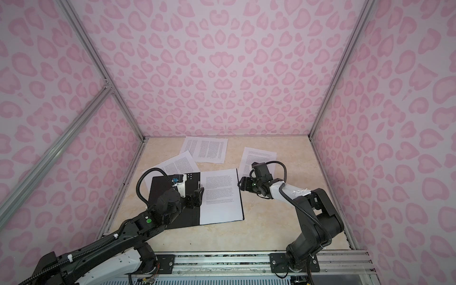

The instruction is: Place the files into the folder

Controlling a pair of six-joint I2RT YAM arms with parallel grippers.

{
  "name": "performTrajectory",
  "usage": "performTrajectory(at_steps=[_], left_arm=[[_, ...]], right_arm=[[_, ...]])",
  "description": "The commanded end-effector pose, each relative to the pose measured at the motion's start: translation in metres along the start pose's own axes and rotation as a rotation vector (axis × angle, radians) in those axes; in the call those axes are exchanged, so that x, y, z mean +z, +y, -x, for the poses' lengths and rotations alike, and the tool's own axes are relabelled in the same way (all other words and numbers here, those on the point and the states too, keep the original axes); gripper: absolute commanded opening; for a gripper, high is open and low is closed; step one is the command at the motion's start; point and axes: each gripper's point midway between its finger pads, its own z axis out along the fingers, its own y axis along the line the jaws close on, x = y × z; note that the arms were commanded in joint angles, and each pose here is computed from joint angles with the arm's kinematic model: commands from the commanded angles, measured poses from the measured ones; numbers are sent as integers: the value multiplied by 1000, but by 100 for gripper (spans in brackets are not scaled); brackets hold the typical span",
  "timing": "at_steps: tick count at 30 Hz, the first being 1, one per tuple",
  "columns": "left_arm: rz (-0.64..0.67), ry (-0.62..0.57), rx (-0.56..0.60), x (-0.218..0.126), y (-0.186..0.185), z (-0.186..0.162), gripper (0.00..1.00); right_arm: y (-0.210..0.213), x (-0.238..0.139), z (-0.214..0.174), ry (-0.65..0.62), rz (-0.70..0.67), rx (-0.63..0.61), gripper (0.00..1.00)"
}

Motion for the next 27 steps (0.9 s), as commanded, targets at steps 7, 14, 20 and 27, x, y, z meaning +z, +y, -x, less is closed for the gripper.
performTrajectory(at_steps=[7,14,20,27], left_arm=[[-29,3,0,1,-7,3,97],[-82,43,15,5,-19,-3,98],[-186,104,31,9,-40,-12,99],[-254,182,44,18,-57,-25,100]], right_arm=[[-18,15,43,-36,-73,89,76],[-32,39,72,-7,-116,113,77],[-45,45,109,-27,-119,134,81],[-42,68,106,85,-114,128,98]])
